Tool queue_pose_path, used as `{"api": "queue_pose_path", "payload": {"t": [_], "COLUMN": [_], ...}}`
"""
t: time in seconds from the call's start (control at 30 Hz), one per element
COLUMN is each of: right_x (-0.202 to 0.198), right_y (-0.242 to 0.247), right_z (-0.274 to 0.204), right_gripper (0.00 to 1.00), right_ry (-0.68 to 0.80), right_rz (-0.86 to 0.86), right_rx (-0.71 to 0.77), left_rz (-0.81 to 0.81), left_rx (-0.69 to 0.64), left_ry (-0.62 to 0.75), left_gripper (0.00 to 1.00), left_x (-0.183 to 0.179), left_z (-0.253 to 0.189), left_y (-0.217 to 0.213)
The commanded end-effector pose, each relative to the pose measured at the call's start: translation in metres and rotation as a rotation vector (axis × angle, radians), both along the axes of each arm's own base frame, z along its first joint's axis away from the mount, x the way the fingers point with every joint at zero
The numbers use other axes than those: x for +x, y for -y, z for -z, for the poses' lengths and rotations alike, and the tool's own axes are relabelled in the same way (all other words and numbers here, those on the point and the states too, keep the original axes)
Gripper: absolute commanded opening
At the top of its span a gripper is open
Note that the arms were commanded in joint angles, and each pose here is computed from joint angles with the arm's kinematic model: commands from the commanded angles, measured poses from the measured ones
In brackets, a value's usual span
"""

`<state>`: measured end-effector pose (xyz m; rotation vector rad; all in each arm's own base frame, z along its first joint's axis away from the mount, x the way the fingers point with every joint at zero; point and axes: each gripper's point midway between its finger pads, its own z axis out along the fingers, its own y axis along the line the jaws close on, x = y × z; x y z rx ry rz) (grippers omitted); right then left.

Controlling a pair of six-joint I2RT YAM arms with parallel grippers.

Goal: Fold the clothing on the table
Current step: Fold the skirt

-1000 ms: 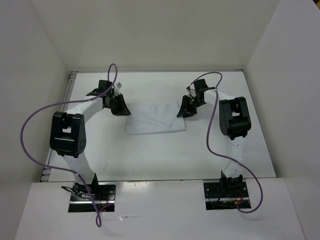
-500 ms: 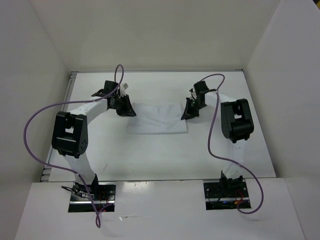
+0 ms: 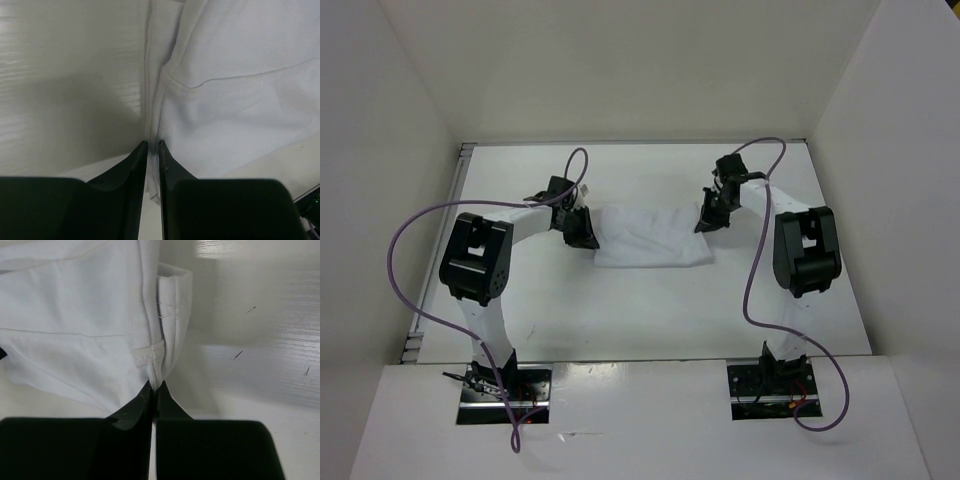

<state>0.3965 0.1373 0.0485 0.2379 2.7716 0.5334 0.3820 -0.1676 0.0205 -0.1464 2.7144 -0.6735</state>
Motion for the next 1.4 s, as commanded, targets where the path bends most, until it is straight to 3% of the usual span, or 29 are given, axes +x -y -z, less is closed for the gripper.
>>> {"api": "queue_pose_path", "payload": {"t": [0.0, 0.2, 0.37, 0.6, 1.07, 1.13, 1.17, 1.3, 1.37], "right_x": [0.012, 0.023, 0.028, -0.006, -0.011, -0.009, -0.012, -0.022, -0.035], "right_y": [-0.005, -0.062, -0.120, -0.192, -0.215, -0.218, -0.220, -0.239, -0.251], "right_z": [-0.053, -0.115, -0.127, -0.103, -0.048, -0.042, -0.043, -0.050, -0.064], "right_gripper": [0.00, 0.00, 0.00, 0.00, 0.00, 0.06, 0.15, 0.34, 0.38], "right_ry": [0.105, 0.222, 0.232, 0.150, 0.074, 0.067, 0.059, 0.051, 0.037], "right_rz": [0.004, -0.081, -0.165, -0.310, -0.345, -0.350, -0.359, -0.427, -0.482], "right_rx": [0.052, 0.135, 0.193, 0.225, 0.178, 0.185, 0.201, 0.305, 0.382], "left_rz": [0.027, 0.066, 0.075, 0.075, 0.063, 0.063, 0.063, 0.085, 0.082], "left_rx": [0.005, -0.026, -0.024, -0.029, -0.029, -0.029, -0.029, -0.035, -0.037], "left_ry": [-0.026, -0.046, -0.055, -0.037, -0.021, -0.021, -0.021, -0.005, 0.019], "left_gripper": [0.23, 0.23, 0.23, 0.23, 0.23, 0.23, 0.23, 0.23, 0.23], "left_x": [-0.008, -0.017, -0.020, -0.018, -0.016, -0.016, -0.017, -0.017, -0.013], "left_z": [0.014, 0.019, 0.022, 0.015, 0.008, 0.008, 0.005, -0.006, -0.020], "left_y": [0.014, 0.038, 0.041, 0.042, 0.042, 0.042, 0.041, 0.042, 0.038]}}
